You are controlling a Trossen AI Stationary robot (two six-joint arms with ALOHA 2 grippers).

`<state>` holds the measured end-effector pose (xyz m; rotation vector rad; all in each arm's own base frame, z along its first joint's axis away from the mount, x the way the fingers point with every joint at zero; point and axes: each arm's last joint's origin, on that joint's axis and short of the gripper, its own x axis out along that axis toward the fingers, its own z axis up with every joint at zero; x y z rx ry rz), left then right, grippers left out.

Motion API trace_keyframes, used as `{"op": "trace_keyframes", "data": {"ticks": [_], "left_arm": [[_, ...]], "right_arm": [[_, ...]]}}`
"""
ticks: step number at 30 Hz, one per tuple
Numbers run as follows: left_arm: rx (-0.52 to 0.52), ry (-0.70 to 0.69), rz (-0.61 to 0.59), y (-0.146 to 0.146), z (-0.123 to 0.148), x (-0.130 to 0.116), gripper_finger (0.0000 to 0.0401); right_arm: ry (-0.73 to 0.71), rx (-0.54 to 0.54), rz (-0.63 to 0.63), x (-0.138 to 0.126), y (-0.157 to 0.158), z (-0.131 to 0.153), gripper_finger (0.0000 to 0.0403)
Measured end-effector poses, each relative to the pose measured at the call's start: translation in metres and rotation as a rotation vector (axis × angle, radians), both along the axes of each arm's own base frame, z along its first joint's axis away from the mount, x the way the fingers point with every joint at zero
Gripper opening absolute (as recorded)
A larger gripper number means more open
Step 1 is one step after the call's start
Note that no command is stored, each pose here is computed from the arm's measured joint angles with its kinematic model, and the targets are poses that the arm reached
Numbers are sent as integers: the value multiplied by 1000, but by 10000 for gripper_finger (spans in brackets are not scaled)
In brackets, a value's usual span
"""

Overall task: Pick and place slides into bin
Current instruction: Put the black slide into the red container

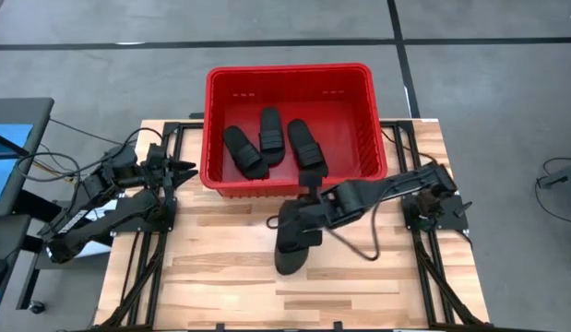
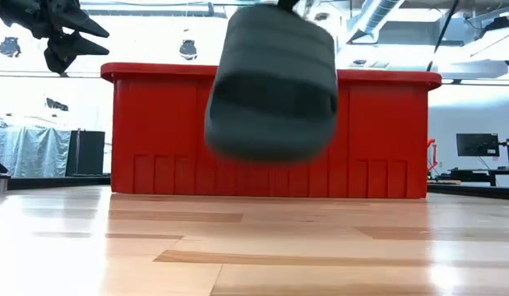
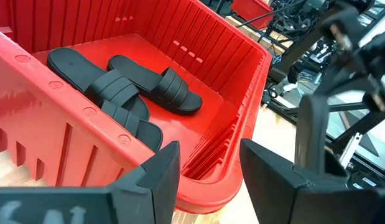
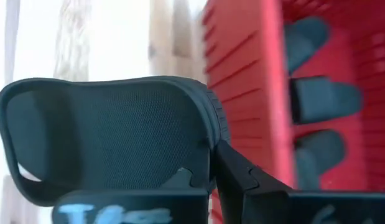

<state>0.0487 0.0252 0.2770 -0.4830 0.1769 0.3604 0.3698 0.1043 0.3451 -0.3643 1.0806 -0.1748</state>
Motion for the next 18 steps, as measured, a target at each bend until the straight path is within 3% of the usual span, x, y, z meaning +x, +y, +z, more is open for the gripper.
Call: {"op": "trace_keyframes", "data": {"ticks": [9,18], "left_arm": [[15,4,-4,0,0,0,157],[17,5,-5,0,0,0,157]], "right_arm": [[-147,-86,2,-36,-14,51,0],[-291,-271,-96,-78,-45,99,0]]}}
